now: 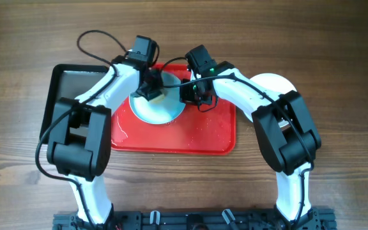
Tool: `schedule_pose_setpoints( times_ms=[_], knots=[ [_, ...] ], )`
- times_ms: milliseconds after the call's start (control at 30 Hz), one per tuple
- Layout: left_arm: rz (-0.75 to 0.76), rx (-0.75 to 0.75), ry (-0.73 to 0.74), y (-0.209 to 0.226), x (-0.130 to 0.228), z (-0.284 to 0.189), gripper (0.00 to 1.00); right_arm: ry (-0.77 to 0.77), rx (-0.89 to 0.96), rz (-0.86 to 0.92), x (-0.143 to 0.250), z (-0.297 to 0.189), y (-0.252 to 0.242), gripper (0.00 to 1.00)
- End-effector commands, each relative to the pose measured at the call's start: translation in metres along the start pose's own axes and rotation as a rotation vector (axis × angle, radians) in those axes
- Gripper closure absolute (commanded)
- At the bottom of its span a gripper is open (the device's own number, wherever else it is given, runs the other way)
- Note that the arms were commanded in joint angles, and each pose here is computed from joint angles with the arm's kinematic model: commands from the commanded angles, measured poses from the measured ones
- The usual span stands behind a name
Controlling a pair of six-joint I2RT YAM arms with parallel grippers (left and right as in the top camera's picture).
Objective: Clean dirty plates on tray and stack at the side
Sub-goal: 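Lower the sponge onto the held plate and scrub with the left gripper, then keep scrubbing the plate with the sponge in the left gripper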
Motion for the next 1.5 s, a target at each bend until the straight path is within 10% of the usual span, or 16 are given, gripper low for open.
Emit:
schedule_pose_setpoints(
  times_ms=[0,367,633,1033,1233,1467],
  knots=[
    [-0.210,-0.297,0.004,0.058,0.013,0.007,0.96,0.032,0.044,0.004,0.007,0.015,-0.010,0.96],
    [0.251,0.251,0.506,-0.001,0.096,-0.014,0.96,0.032,0.040,0.003,0.007,0.015,-0.009,0.96],
    [0.425,0.462,0.426,-0.039,0.092,-0.015,0.96,0.034,0.036,0.003,0.007,0.015,-0.009,0.96],
    [0.052,-0.237,-0.027,0.044,0.000,0.010,0.96,0.039,0.030,-0.016,0.007,0.015,-0.008,0.96],
    [-0.050,-0.324,0.123,0.075,0.027,0.003,0.96,0.036,0.028,-0.020,0.007,0.015,-0.007,0.96],
    [0.084,-0.061,0.495,0.049,0.090,-0.012,0.96,0.033,0.026,-0.021,0.006,0.015,-0.007,0.96]
  ],
)
Point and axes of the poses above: each gripper's point midway between its finger pads, its own z axis out along the fingers, its own y axis along the line the jaws close on, x = y × z, the point moved 3 cm from there along -z, back along the fingers, and after that the axes turned 2 degrees about z, right-handed, at the moved point
